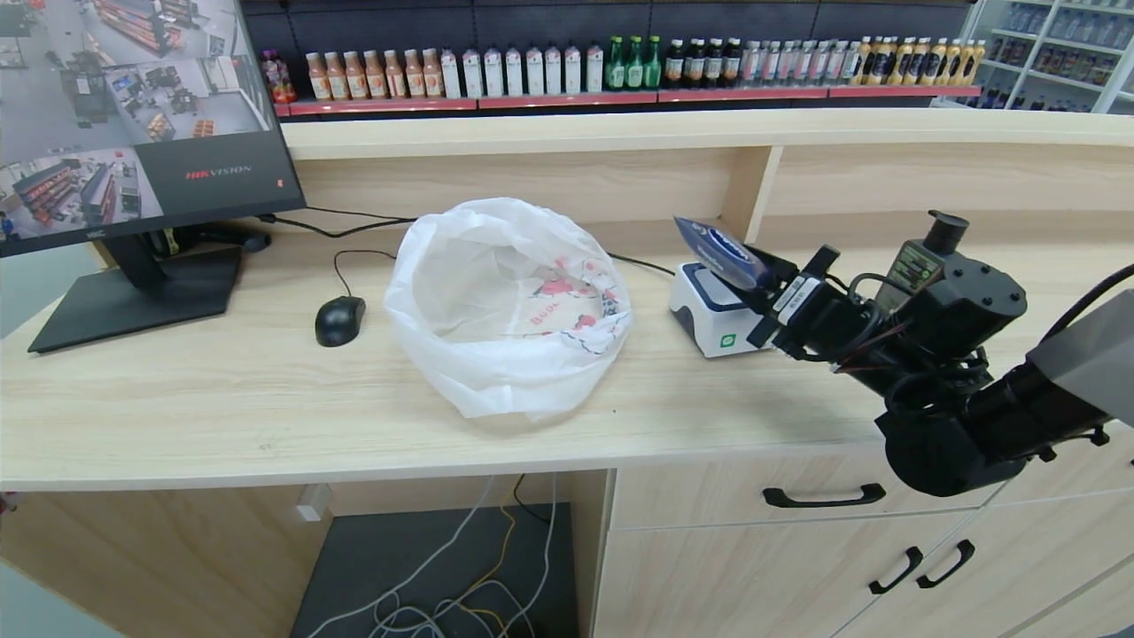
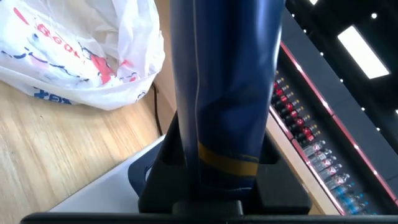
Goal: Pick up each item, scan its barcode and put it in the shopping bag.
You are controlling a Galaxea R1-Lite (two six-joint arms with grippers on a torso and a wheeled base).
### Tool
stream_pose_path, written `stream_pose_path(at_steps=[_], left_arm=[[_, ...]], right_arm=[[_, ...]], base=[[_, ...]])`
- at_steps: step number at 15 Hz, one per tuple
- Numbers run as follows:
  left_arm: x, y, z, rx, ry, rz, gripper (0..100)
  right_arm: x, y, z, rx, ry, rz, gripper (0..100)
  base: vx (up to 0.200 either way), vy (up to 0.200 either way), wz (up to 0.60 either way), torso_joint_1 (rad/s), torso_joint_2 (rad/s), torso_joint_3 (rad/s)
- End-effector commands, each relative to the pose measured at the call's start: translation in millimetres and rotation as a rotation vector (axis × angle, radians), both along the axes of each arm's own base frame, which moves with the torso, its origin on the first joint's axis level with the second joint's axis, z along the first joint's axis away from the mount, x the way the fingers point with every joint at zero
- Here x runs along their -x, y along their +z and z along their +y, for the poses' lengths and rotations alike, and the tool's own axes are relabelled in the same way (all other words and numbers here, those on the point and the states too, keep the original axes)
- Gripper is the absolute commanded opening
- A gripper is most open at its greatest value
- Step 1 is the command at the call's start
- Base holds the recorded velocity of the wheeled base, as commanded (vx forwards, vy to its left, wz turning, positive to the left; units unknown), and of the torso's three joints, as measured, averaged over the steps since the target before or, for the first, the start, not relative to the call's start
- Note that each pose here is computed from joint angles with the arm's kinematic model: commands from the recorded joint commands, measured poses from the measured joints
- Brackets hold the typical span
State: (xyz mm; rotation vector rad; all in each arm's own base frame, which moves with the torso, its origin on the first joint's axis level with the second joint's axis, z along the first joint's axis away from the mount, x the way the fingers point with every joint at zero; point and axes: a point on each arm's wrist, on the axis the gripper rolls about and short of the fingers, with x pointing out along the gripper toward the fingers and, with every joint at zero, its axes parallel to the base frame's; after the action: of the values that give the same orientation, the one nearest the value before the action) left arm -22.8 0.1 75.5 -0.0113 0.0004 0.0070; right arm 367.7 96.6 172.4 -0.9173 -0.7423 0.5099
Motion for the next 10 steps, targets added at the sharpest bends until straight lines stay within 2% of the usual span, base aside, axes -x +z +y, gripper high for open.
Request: stream_pose_path(at_steps=[1, 10], left_arm=[[0.0, 0.0, 0.0, 0.001, 0.001, 0.0, 100], [0.0, 0.0, 0.0, 0.001, 0.001, 0.0, 100]], right_arm=[[-0.5, -1.1, 0.3, 0.0, 0.001, 0.003, 0], [1.1, -1.7, 1.7, 0.001, 0.006, 0.008, 0]], base=[[0.0, 0.0, 0.0, 0.0, 0.0, 0.0], [0.0, 0.0, 0.0, 0.0, 0.0, 0.0]])
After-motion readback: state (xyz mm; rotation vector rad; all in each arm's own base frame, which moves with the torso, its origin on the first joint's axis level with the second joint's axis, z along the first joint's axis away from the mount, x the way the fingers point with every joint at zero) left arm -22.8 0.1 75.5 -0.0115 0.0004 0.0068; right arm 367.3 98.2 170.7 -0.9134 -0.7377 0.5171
